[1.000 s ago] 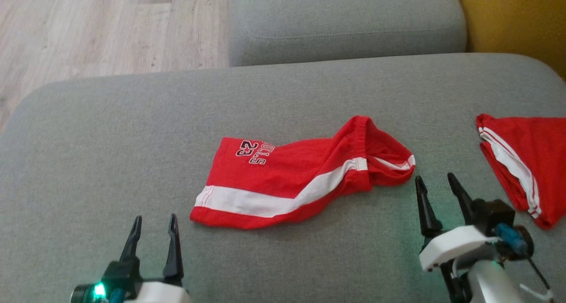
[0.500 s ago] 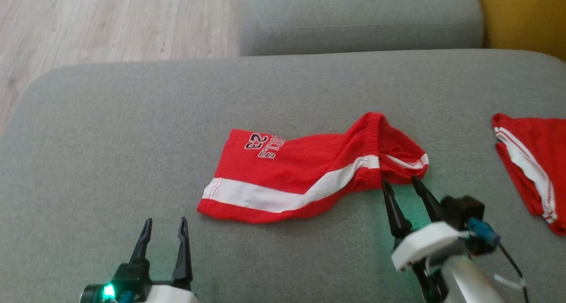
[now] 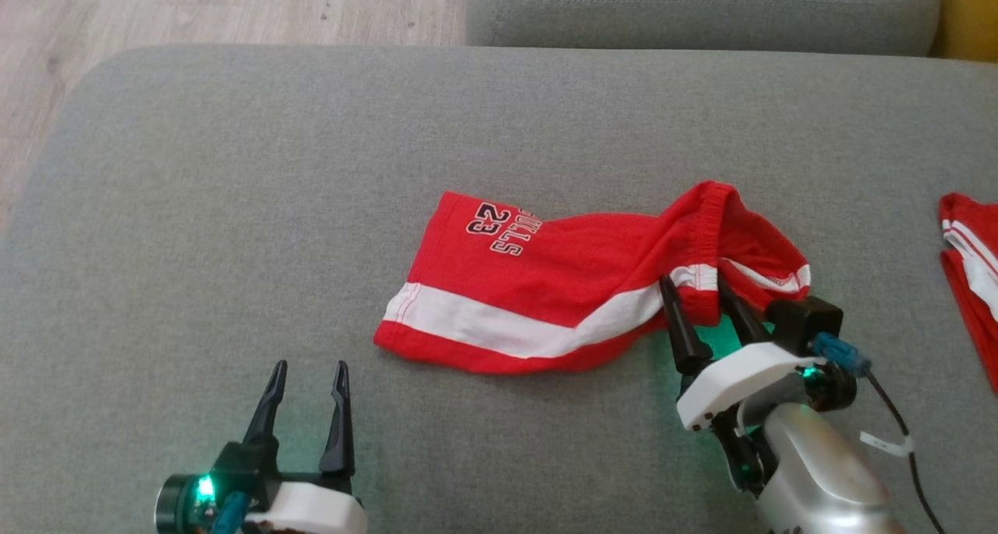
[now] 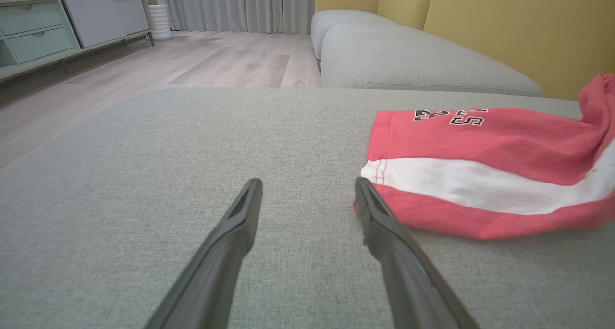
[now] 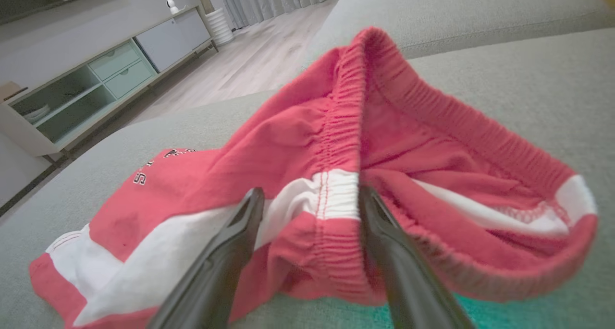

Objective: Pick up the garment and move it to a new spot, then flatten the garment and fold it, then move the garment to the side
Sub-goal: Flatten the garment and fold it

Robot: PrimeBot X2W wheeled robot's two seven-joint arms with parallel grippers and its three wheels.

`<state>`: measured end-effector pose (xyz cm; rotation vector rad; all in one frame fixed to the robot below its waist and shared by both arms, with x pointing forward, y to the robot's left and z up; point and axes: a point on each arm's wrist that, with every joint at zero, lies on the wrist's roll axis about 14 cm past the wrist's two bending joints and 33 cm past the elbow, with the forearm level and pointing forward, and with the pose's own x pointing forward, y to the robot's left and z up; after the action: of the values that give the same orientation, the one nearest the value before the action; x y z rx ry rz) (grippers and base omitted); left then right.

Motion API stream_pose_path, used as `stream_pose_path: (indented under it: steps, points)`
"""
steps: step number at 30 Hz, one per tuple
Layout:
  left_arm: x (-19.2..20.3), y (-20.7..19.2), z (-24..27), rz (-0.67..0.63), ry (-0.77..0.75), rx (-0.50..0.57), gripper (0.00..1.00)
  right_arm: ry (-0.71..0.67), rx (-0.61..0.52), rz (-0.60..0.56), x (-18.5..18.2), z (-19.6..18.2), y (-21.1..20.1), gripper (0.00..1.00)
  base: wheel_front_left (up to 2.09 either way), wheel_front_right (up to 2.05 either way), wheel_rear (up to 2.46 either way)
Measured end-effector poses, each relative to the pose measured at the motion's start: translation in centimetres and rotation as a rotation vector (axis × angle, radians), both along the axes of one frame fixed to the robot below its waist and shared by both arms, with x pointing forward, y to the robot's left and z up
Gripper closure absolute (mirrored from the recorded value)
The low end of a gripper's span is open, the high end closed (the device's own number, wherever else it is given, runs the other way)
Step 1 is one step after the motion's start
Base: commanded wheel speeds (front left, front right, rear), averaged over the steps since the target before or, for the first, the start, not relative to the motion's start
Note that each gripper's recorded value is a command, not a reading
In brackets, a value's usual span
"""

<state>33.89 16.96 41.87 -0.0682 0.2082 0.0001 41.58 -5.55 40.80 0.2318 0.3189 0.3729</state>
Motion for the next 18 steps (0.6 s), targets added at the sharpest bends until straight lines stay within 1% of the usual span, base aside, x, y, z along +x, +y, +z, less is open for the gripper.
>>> stream_pose_path:
  steps: [4, 7, 8, 9, 10, 11, 12, 18]
  points:
    - [0.0, 0.0, 0.0, 0.001, 0.000, 0.000, 0.00, 0.018, 0.024, -0.014, -0.1, -0.2, -0.1, 0.00, 0.00, 0.00, 0.00]
    - [0.1, -0.1, 0.0, -0.004, -0.001, -0.001, 0.00, 0.018, 0.032, -0.002, -0.3, -0.1, 0.3, 0.00, 0.00, 0.00, 0.00]
    - [0.1, -0.2, 0.0, -0.006, -0.001, -0.001, 0.00, 0.019, 0.041, -0.002, -0.3, 0.0, 0.4, 0.06, 0.00, 0.00, 0.00]
    - [0.1, -0.3, 0.0, -0.008, 0.000, -0.001, 0.00, 0.019, 0.047, -0.002, -0.3, 0.0, 0.5, 0.27, 0.00, 0.00, 0.00]
    - [0.2, -0.3, 0.0, -0.010, 0.001, -0.001, 0.00, 0.019, 0.052, -0.001, -0.4, 0.1, 0.6, 0.62, 0.00, 0.00, 0.00]
    - [0.2, -0.4, -0.1, -0.013, 0.001, -0.001, 0.00, 0.020, 0.056, -0.001, -0.4, 0.1, 0.6, 0.84, 0.00, 0.00, 0.00]
    - [0.3, -0.5, 0.0, -0.016, 0.001, -0.002, 0.00, 0.022, 0.059, -0.003, -0.4, 0.1, 0.5, 1.00, 0.00, 0.00, 0.00]
    - [0.7, -0.9, 0.0, -0.026, -0.001, -0.012, 0.00, 0.006, 0.053, -0.025, -0.1, 0.4, -0.8, 1.00, 0.00, 0.00, 0.00]
